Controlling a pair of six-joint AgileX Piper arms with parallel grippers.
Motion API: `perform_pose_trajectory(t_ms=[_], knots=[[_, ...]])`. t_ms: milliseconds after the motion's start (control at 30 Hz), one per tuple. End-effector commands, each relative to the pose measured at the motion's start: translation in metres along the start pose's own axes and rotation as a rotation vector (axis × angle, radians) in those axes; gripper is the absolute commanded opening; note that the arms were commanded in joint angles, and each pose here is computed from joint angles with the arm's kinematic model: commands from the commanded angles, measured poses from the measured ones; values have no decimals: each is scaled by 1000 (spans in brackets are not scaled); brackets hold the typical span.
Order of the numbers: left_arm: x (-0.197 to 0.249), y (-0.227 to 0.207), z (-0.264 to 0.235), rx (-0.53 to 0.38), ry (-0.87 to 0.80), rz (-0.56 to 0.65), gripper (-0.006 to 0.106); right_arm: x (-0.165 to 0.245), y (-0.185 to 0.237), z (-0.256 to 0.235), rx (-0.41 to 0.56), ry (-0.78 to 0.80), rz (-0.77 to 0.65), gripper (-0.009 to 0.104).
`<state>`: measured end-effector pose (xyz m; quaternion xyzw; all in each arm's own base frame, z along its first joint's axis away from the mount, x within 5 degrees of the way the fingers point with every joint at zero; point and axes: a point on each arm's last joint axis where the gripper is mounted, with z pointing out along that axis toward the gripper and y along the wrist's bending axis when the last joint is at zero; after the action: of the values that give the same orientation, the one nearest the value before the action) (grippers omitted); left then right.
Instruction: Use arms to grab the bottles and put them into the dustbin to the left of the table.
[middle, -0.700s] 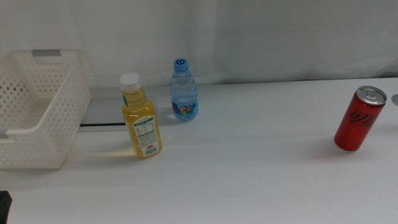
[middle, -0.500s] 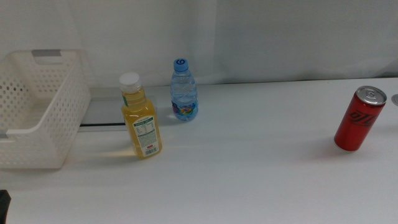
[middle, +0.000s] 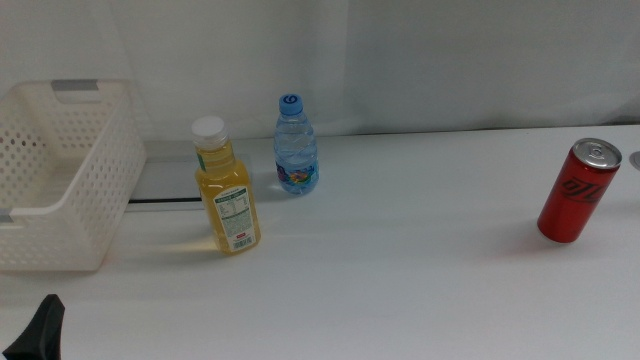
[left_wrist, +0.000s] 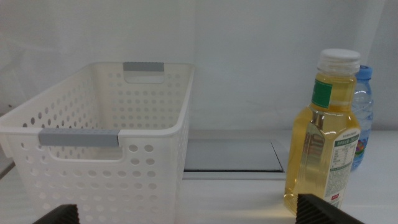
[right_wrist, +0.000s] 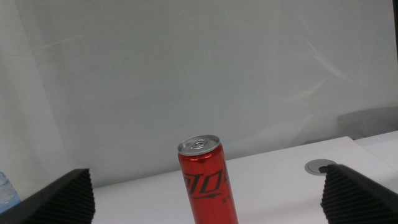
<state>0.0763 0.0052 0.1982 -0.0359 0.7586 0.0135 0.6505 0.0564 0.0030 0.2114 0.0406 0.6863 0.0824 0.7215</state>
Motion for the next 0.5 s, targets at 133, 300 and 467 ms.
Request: perform_pose_trajectory(t_ms=[133, 300, 467], knots=[[2, 0, 0, 1, -20, -36, 92, 10, -2, -1, 3, -13, -12, 103], [-1, 1, 0, -4, -63, -146, 92, 10, -2, -1, 3, -13, -12, 103], [-4, 1, 0, -4, -87, -172, 92, 10, -2, -1, 2, -17, -12, 103]])
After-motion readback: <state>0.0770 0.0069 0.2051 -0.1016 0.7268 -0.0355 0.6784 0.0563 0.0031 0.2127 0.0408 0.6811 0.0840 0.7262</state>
